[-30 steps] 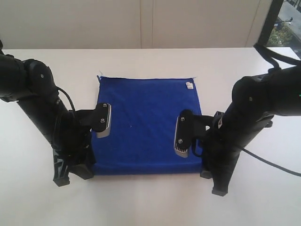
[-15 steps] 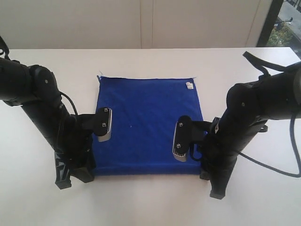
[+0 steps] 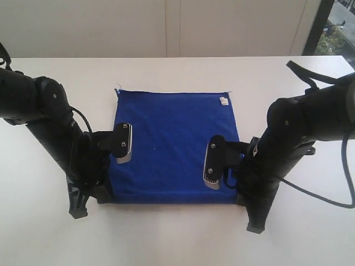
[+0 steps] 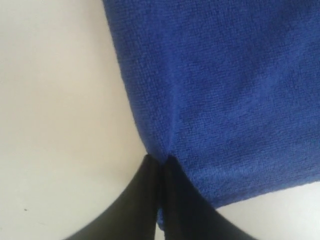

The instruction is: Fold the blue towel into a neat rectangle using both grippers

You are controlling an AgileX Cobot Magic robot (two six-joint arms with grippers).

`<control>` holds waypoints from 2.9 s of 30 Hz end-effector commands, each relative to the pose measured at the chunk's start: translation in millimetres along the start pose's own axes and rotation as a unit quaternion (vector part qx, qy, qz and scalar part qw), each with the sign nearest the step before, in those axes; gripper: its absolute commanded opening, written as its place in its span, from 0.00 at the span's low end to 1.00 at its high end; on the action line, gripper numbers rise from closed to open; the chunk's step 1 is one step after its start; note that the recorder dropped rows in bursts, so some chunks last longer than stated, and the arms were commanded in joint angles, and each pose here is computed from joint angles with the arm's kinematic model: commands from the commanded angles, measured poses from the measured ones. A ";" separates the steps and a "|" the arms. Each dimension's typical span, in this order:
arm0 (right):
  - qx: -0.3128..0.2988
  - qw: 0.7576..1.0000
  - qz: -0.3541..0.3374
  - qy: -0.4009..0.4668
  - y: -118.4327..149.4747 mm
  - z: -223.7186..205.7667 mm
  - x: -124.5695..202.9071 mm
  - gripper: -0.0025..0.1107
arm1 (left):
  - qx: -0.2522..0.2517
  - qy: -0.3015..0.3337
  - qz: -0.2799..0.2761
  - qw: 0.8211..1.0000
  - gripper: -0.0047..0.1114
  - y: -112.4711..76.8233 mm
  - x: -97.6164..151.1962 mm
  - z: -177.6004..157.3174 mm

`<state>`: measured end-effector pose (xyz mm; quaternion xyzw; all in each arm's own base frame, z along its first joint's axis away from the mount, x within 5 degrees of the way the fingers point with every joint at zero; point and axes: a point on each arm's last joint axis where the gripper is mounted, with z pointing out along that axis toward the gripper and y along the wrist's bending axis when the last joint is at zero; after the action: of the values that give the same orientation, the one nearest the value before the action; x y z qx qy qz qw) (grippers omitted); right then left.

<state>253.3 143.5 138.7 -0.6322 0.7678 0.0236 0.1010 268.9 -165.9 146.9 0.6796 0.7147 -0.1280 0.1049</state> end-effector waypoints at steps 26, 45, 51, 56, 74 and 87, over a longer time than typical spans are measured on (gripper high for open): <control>0.014 0.999 -0.004 -0.052 12.7 -62.9 -3.7 0.02 | 0.082 0.003 -0.056 0.995 0.04 -28.6 -12.9 -53.2; 0.202 0.970 -0.035 -0.127 -23.7 -78.8 -21.8 0.02 | -0.090 0.008 -0.085 0.992 0.04 9.7 -21.3 -72.6; 0.233 0.962 -0.018 -0.143 -32.8 -82.6 -19.3 0.02 | -0.134 -0.017 -0.089 0.987 0.04 17.9 -25.0 -74.4; 0.255 0.955 0.004 -0.149 -42.4 -85.7 -11.9 0.02 | -0.180 -0.042 -0.095 0.978 0.04 26.4 -28.6 -77.6; 0.284 0.945 0.009 -0.162 -104.1 -42.3 -45.7 0.02 | -0.264 -0.092 -0.133 0.951 0.04 78.8 -34.6 -83.6; 0.291 0.944 0.032 -0.154 -128.9 -17.8 -38.0 0.02 | -0.292 -0.088 -0.161 0.939 0.04 104.7 -10.9 -77.9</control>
<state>378.9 154.1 175.1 -0.5493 0.7356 -0.0963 0.3845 373.4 -146.7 219.7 0.4863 0.8074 0.0118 0.3337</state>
